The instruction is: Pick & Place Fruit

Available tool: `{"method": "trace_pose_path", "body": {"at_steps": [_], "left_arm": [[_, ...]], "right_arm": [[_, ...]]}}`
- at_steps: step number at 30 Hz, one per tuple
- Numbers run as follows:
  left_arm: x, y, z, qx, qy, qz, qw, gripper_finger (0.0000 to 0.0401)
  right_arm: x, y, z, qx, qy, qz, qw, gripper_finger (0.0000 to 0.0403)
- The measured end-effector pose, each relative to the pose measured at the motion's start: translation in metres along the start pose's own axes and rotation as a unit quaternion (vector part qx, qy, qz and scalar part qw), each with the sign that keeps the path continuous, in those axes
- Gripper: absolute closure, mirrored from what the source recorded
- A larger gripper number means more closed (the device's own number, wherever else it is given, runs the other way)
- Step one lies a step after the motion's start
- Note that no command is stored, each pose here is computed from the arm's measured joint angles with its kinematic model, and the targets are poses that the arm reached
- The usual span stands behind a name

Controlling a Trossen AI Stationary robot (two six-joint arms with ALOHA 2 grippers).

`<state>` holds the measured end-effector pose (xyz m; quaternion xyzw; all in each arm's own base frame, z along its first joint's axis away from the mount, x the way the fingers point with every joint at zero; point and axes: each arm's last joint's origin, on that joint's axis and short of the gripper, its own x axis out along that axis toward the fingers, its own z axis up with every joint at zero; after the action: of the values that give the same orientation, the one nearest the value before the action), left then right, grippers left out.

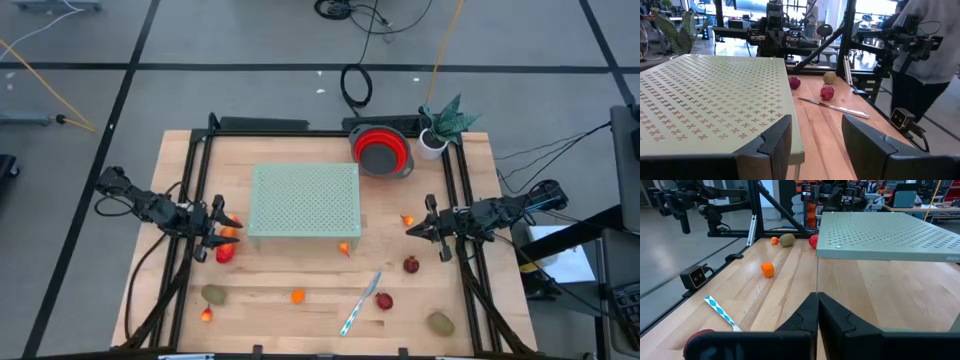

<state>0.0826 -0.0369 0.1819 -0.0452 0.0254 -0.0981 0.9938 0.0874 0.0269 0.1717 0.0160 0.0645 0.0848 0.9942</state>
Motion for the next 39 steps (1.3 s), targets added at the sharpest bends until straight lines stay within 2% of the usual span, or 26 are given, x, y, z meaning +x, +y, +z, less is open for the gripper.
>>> {"method": "trace_pose_path", "body": {"at_steps": [33,39], "left_arm": [[0.0000,0.0000,0.0000,0.000,0.000,0.000,1.000,0.0228],[-0.0001,0.0008,0.0003,0.037,-0.002,0.014,0.999,0.0228]], "right_arm": [[0.0000,0.0000,0.0001,-0.013,0.000,0.000,1.000,0.0399],[0.0000,0.0000,0.0009,-0.012,-0.005,0.000,1.000,0.0399]]}}
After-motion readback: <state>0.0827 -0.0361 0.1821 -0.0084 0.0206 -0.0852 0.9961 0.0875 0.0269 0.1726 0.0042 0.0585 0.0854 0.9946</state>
